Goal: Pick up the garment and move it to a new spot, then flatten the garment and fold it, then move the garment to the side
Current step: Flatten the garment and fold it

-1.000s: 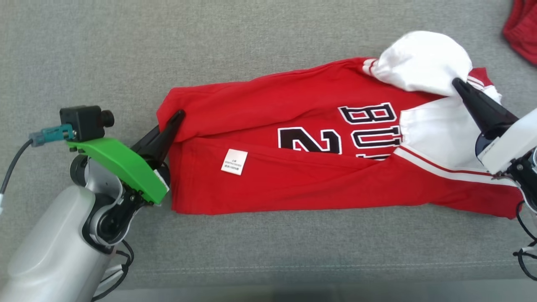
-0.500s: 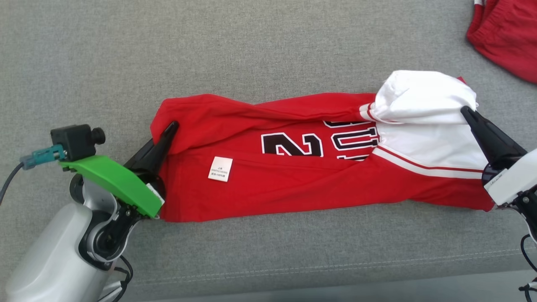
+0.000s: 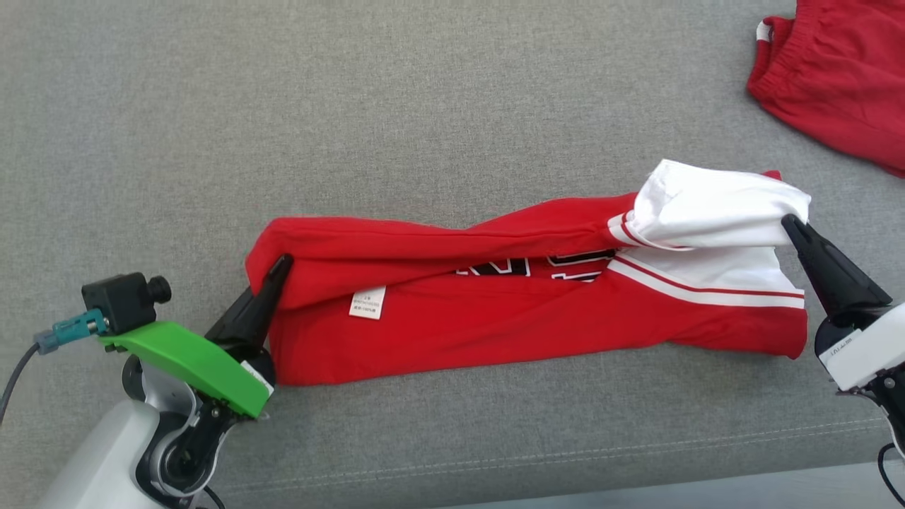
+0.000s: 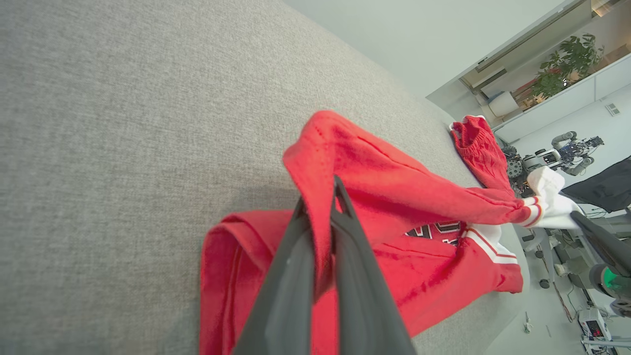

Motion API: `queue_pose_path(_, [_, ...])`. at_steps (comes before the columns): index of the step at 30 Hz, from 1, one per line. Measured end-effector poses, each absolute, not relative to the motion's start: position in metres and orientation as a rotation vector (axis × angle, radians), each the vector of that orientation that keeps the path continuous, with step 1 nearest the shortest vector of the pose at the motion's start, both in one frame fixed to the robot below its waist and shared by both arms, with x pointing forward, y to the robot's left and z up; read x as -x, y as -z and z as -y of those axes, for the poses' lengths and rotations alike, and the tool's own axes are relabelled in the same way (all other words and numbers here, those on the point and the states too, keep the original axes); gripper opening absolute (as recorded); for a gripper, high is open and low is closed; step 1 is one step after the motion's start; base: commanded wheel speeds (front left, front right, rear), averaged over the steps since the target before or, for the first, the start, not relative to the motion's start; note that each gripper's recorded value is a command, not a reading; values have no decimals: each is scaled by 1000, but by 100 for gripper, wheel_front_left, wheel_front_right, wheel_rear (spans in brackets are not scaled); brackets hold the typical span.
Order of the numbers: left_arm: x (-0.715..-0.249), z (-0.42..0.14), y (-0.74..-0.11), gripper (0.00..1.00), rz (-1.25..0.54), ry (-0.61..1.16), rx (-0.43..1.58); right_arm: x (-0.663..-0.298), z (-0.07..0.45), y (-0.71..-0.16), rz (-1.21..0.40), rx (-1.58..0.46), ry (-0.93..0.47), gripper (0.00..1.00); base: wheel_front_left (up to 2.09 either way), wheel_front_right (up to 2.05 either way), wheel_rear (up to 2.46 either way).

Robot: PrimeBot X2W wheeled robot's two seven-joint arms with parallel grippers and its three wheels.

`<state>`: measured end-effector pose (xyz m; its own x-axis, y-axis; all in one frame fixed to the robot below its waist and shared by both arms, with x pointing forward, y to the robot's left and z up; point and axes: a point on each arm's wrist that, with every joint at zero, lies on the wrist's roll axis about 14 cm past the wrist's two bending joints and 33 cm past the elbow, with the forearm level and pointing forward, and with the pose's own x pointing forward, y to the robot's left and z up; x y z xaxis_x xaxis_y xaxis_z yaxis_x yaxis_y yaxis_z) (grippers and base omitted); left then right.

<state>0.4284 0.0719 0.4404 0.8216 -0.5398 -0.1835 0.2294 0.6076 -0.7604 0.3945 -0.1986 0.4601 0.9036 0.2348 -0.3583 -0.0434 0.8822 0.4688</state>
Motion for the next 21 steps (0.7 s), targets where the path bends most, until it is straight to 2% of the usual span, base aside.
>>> queue_pose_path(13, [-421, -63, -434, 0, -459, 473, 848, -366, 192, -446, -496, -542, -123, 0, 0, 0, 0])
queue_pose_path(21, [-413, -58, -408, 0, -568, 498, 822, -361, 204, -424, -553, -541, -63, 0, 0, 0, 0])
